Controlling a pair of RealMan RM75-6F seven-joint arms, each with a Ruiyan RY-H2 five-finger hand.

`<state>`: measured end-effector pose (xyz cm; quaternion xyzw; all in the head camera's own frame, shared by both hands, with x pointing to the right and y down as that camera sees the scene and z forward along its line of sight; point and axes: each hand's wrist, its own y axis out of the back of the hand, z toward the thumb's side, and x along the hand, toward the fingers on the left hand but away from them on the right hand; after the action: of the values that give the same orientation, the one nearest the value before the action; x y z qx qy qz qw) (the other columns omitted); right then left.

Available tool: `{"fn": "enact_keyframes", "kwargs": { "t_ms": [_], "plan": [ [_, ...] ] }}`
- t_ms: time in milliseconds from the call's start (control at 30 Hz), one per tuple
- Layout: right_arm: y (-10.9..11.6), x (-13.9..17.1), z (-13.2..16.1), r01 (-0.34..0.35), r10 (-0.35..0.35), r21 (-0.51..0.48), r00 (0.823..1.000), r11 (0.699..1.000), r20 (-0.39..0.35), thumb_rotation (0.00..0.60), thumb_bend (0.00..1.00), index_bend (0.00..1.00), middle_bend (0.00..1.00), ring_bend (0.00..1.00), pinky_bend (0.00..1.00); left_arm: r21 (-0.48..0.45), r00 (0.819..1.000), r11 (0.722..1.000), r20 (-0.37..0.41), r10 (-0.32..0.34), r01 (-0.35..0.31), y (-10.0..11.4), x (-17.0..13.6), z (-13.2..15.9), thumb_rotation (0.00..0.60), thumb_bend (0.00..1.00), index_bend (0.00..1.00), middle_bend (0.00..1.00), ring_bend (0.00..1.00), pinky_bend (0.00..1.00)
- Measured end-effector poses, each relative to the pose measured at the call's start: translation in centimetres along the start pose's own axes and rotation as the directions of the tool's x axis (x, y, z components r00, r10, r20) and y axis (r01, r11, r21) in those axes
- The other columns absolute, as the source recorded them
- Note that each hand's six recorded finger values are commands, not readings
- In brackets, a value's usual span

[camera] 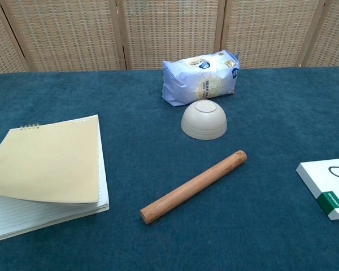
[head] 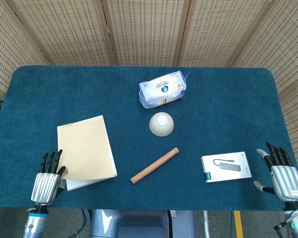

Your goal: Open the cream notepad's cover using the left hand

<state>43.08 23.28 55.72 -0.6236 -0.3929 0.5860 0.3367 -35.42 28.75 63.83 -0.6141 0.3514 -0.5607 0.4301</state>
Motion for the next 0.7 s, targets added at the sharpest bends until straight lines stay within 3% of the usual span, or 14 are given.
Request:
{"fn": "enact_keyframes", "kwargs": {
  "t_ms": [700],
  "plan": [
    [0.0,0.0,0.0,0.0,0.0,0.002,1.0,1.0,0.003,0.6,0.1,0.14,0.0,0.0,0.0,0.004,0.998,1.0,0.067,-0.012,0.011,0.7,-5.4,-0.9,0.6,0.52,0.78,0.0,0.0,0.0]
  ]
}}
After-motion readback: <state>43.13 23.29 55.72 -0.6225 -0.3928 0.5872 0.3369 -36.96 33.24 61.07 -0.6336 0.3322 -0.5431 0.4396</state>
